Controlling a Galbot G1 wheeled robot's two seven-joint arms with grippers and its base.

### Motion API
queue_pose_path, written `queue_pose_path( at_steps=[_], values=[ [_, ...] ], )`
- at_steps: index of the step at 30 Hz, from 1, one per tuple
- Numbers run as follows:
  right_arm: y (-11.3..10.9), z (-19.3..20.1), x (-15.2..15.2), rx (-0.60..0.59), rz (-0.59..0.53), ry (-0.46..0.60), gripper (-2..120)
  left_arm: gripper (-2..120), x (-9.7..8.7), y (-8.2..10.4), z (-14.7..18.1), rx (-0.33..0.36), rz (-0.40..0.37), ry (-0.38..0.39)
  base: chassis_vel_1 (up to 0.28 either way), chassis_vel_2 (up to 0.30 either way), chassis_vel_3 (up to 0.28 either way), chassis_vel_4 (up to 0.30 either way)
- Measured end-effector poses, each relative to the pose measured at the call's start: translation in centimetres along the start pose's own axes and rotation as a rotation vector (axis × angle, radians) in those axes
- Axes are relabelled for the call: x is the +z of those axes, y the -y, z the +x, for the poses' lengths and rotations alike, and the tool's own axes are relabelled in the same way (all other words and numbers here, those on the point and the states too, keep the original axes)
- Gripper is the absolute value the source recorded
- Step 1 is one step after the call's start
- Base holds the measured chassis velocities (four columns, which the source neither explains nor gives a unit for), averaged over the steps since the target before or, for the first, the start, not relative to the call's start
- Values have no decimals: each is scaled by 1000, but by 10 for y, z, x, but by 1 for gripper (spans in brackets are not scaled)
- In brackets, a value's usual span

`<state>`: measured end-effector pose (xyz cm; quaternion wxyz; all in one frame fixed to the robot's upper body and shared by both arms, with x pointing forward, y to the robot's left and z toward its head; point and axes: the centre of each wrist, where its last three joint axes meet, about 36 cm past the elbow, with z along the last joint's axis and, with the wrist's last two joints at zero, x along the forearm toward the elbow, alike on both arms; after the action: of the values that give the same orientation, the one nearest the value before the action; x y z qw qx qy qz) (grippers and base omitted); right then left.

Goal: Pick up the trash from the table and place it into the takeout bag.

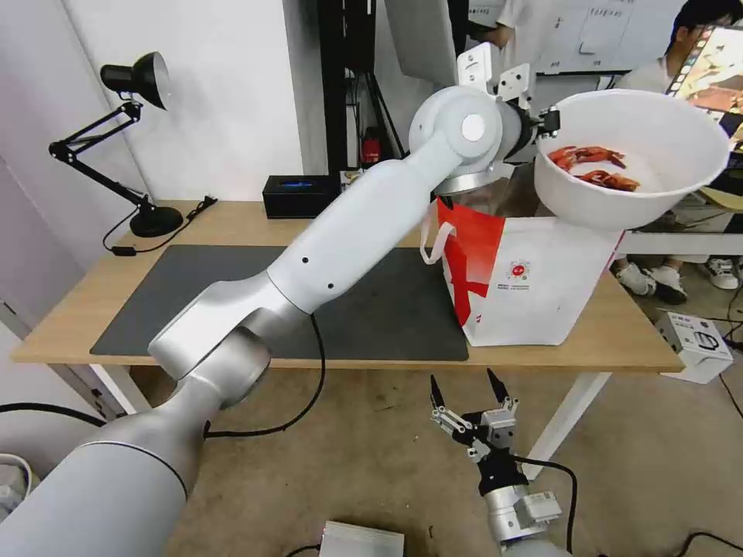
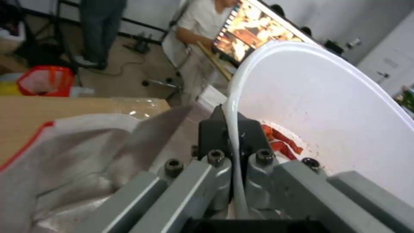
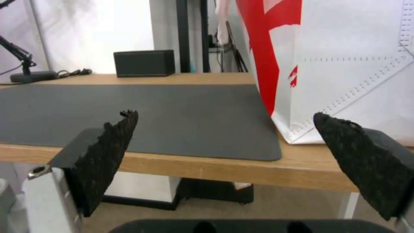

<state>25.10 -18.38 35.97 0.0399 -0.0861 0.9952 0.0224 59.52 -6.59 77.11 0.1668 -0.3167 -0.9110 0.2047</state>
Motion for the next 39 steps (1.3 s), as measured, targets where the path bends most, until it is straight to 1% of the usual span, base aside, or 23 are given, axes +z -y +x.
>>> queue_pose_path(
  at_steps=[1,4,5,8,9,13,14,17,18,21,26,29,30,33,34,37,39],
  values=[
    [0,0,0,0,0,0,100,0,0,0,0,0,0,0,0,0,0,0],
    [0,0,0,0,0,0,100,0,0,-3,-3,-35,17,20,0,0,0,0],
    [0,0,0,0,0,0,100,0,0,-3,-3,-35,17,20,0,0,0,0],
    [0,0,0,0,0,0,100,0,4,-6,-8,-77,28,28,0,0,0,0],
    [0,0,0,0,0,0,100,0,4,-6,-8,-77,28,28,0,0,0,0],
    [0,0,0,0,0,0,100,0,14,-11,-15,-159,44,39,0,0,0,0],
    [0,0,0,0,0,0,100,0,14,-11,-15,-159,44,39,0,0,0,0],
    [0,0,0,0,0,0,100,0,20,-15,-19,-219,61,51,0,0,0,0],
    [0,0,0,0,0,0,100,0,20,-15,-19,-219,61,51,0,0,0,0],
    [0,0,0,0,0,0,100,0,28,-19,-23,-260,75,52,0,0,0,0],
    [0,0,0,0,0,0,100,0,33,-21,-24,-280,80,52,0,0,0,0],
    [0,0,0,0,0,0,100,0,45,-20,-26,-281,62,31,0,0,0,0],
    [0,0,0,0,0,0,100,0,45,-20,-26,-281,62,31,0,0,0,0],
    [0,0,0,0,0,0,100,0,62,-23,-30,-301,40,8,0,0,0,0],
    [0,0,0,0,0,0,100,0,62,-23,-30,-301,40,8,0,0,0,0],
    [0,0,0,0,0,0,100,0,71,-25,-32,-311,22,-8,0,0,0,0],
    [0,0,0,0,0,0,100,0,74,-26,-32,-314,15,-10,0,0,0,0]
  ],
)
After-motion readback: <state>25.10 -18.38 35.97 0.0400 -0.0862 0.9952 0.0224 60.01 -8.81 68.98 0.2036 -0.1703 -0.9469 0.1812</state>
